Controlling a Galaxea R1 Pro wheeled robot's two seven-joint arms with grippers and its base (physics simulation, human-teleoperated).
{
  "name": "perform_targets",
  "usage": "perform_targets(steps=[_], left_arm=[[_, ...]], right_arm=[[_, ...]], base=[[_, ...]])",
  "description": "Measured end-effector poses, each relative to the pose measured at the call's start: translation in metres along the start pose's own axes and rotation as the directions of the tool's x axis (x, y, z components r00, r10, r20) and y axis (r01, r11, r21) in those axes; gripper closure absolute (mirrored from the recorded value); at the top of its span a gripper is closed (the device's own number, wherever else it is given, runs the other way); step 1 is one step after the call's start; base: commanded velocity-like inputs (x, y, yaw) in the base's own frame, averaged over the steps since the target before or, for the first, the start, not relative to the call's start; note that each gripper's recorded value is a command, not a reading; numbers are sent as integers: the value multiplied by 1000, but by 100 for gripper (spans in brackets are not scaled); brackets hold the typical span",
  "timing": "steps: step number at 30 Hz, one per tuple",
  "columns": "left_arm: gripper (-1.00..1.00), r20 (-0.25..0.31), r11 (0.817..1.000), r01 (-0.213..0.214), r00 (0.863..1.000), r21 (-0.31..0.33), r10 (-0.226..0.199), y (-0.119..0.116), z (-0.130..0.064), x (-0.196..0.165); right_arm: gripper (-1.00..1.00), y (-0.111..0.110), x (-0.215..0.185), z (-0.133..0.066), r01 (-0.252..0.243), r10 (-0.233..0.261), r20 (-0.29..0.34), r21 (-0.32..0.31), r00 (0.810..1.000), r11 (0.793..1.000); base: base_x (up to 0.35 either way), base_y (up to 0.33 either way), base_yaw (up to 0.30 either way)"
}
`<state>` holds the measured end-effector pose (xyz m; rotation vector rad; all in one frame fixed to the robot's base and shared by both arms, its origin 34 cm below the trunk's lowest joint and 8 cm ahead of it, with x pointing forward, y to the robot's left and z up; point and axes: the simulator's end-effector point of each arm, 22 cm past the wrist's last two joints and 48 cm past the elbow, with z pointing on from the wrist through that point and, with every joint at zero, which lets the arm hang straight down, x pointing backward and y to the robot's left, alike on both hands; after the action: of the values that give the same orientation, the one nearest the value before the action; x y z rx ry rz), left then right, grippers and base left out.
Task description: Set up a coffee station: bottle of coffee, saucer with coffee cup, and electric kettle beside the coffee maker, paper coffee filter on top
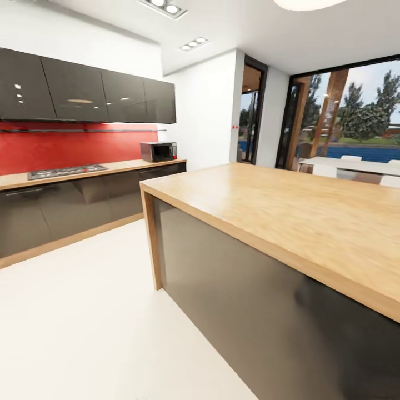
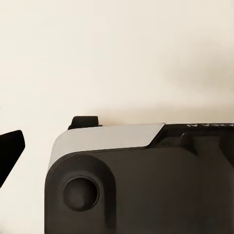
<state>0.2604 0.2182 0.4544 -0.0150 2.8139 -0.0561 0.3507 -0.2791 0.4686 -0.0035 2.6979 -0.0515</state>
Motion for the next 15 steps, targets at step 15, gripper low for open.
perform_targets(steps=[15], left_arm=[[-100, -1, 1000, 1, 1000, -1, -1, 0, 0, 1]], right_arm=[[-100, 1, 0, 0, 0, 0, 0, -2, 1000, 1000]], base=[[79, 91, 123]])
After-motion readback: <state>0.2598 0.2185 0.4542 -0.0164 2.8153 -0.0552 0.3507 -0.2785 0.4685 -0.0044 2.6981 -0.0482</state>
